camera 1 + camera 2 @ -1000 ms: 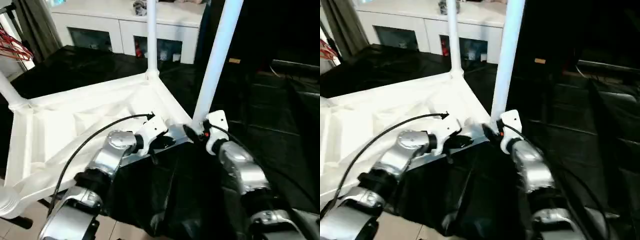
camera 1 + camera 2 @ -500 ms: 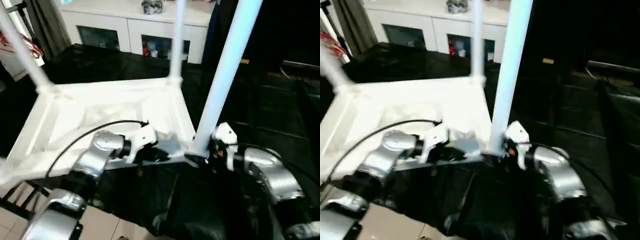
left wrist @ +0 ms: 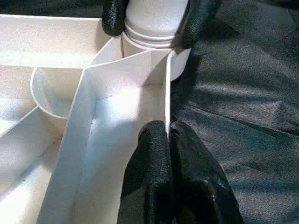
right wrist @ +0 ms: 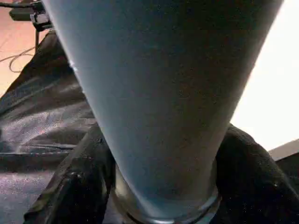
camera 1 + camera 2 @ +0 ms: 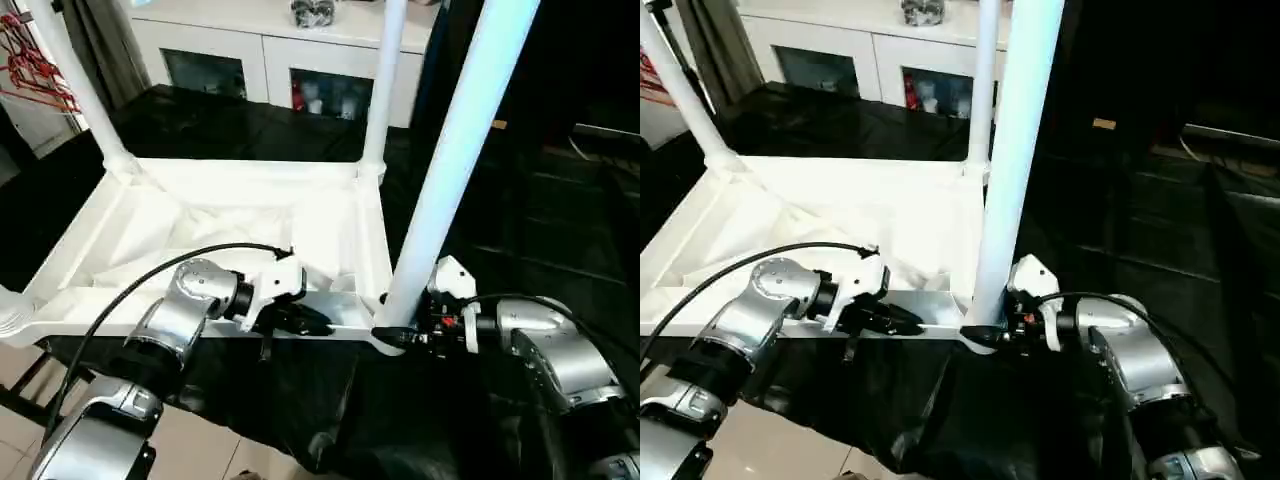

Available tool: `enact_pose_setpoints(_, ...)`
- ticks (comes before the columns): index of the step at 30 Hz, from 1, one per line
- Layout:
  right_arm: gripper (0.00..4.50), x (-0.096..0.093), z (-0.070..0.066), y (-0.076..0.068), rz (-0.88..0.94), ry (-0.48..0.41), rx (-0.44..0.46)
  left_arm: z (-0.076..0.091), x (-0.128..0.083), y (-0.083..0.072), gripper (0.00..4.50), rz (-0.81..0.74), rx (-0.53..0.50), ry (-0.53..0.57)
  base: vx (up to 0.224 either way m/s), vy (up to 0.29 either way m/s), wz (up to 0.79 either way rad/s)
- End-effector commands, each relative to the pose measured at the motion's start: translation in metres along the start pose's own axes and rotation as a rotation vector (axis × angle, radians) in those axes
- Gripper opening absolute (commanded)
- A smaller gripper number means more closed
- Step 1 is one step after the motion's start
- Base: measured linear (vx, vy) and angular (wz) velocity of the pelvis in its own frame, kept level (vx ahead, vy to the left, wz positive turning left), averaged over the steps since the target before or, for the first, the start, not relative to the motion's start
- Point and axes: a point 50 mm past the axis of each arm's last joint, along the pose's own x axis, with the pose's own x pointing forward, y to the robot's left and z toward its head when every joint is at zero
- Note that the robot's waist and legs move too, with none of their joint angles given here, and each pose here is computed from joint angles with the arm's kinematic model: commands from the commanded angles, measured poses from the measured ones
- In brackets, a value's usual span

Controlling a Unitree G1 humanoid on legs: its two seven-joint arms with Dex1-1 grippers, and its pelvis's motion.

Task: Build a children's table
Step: Rotate leg to tighten

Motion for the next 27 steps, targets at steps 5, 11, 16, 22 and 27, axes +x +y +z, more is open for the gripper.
enact_pose_setpoints(5,2.66,0.039,-0.008,-0.009,-0.324,-0.071,0.086,0.014,0.019,0.014,0.00,0.281,-0.028,-0.068,0.000,0.000,0.00)
enact_pose_setpoints(11,2.64,0.064,-0.006,-0.023,-0.669,-0.134,0.201,0.022,0.045,0.018,0.00,0.399,-0.066,-0.076,0.000,0.000,0.00)
enact_pose_setpoints(16,2.64,0.083,0.003,-0.027,-0.797,-0.141,0.209,0.034,0.061,0.025,0.00,0.491,-0.079,-0.084,0.000,0.000,0.00)
enact_pose_setpoints(22,3.34,0.086,0.010,-0.028,-0.745,-0.230,0.241,0.040,0.068,0.018,0.00,0.435,-0.049,-0.116,0.000,0.000,0.00)
enact_pose_setpoints(27,3.78,0.074,0.012,-0.032,-0.712,-0.234,0.193,0.038,0.067,0.010,0.00,0.361,-0.045,-0.161,0.000,0.000,0.00)
